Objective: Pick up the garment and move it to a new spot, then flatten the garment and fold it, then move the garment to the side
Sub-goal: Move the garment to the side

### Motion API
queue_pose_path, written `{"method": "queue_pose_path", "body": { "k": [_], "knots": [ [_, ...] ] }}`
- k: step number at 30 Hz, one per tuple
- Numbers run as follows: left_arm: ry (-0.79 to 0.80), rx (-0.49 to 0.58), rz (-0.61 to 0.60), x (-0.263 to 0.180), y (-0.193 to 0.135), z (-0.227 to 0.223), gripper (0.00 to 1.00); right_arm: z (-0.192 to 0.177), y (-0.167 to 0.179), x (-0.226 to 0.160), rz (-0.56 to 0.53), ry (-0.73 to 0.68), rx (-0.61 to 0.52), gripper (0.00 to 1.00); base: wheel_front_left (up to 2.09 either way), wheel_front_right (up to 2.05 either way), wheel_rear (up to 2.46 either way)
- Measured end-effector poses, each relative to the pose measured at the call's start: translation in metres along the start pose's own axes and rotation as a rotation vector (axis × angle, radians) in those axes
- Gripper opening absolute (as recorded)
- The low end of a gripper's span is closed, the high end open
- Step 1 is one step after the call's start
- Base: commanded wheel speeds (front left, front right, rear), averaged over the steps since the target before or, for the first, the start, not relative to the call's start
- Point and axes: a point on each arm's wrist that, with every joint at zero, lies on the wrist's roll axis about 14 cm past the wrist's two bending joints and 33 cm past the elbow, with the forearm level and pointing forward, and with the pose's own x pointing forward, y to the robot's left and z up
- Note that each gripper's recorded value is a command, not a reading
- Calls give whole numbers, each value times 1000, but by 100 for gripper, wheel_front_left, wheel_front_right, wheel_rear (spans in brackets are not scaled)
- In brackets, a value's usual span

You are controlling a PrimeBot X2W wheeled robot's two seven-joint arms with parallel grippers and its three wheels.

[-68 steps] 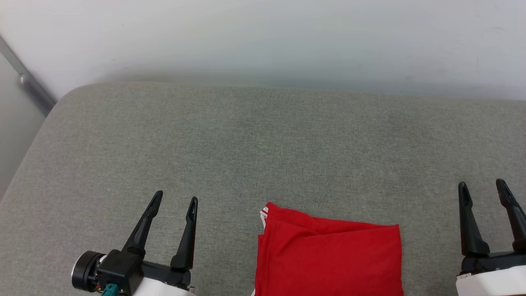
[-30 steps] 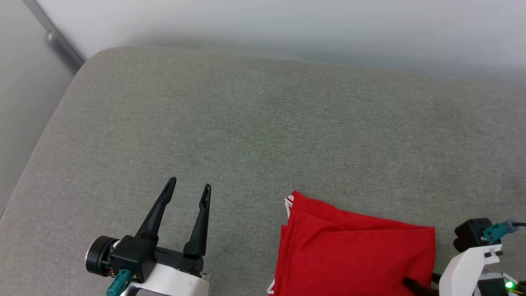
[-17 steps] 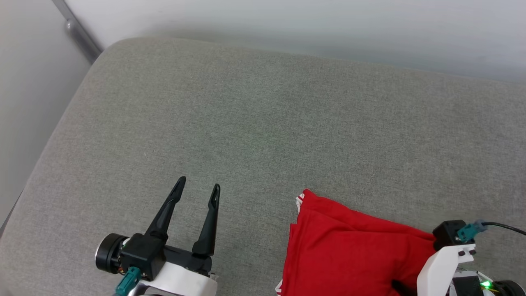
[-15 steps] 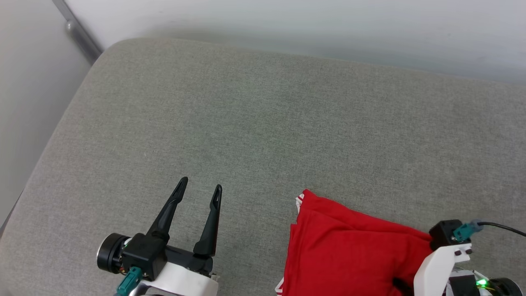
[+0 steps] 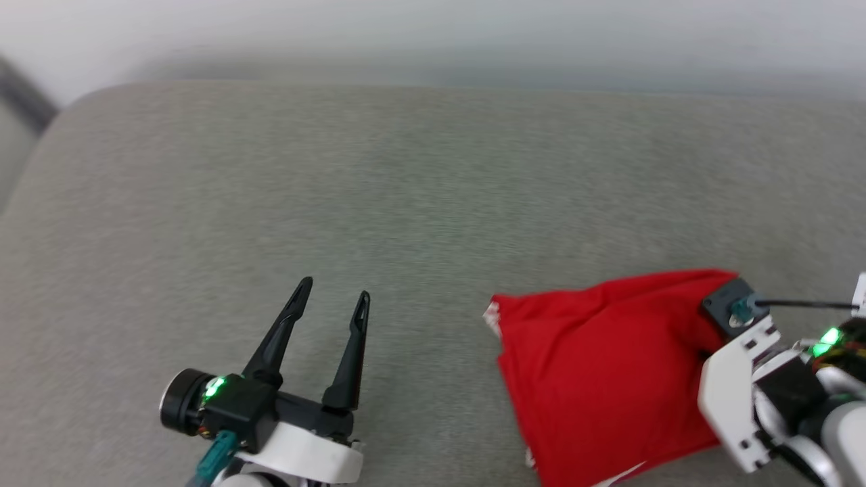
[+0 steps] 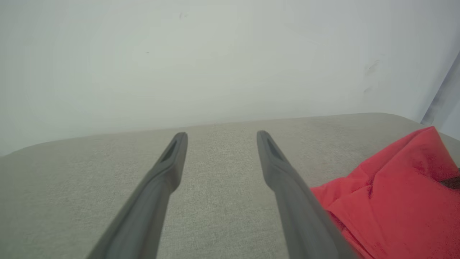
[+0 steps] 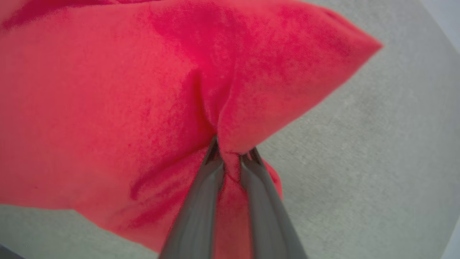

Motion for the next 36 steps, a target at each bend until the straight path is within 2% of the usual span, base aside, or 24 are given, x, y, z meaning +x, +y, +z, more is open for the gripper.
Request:
{"method": "queue_pose_path", "body": {
  "k": [5,7,12,13,16,20,22,23,30,36],
  "knots": [
    [-8,-14,-162,31,-42,-7,100,-18,-57,-24,-144,49,-81,0,0,0,0],
    [-15,-23,-228,44,-59,-10,100,-23,-77,-33,-187,53,-64,0,0,0,0],
    [-7,-54,-373,71,-98,-28,100,-64,-131,-48,-311,156,-53,0,0,0,0],
    [-7,-54,-373,71,-98,-28,100,-64,-131,-48,-311,156,-53,0,0,0,0],
    [11,-90,-455,86,-119,-49,100,-105,-172,-55,-393,262,-30,0,0,0,0],
    [41,-113,-508,97,-128,-73,100,-140,-213,-64,-487,347,7,0,0,0,0],
    [50,-119,-519,99,-130,-80,100,-148,-222,-66,-509,364,12,0,0,0,0],
    [66,-128,-534,102,-132,-91,100,-166,-240,-73,-554,412,25,0,0,0,0],
    [94,-188,-524,109,-129,-114,100,-205,-264,-70,-611,475,119,0,0,0,0],
    [88,-180,-521,109,-121,-116,100,-218,-272,-54,-631,473,145,0,0,0,0]
  ]
}}
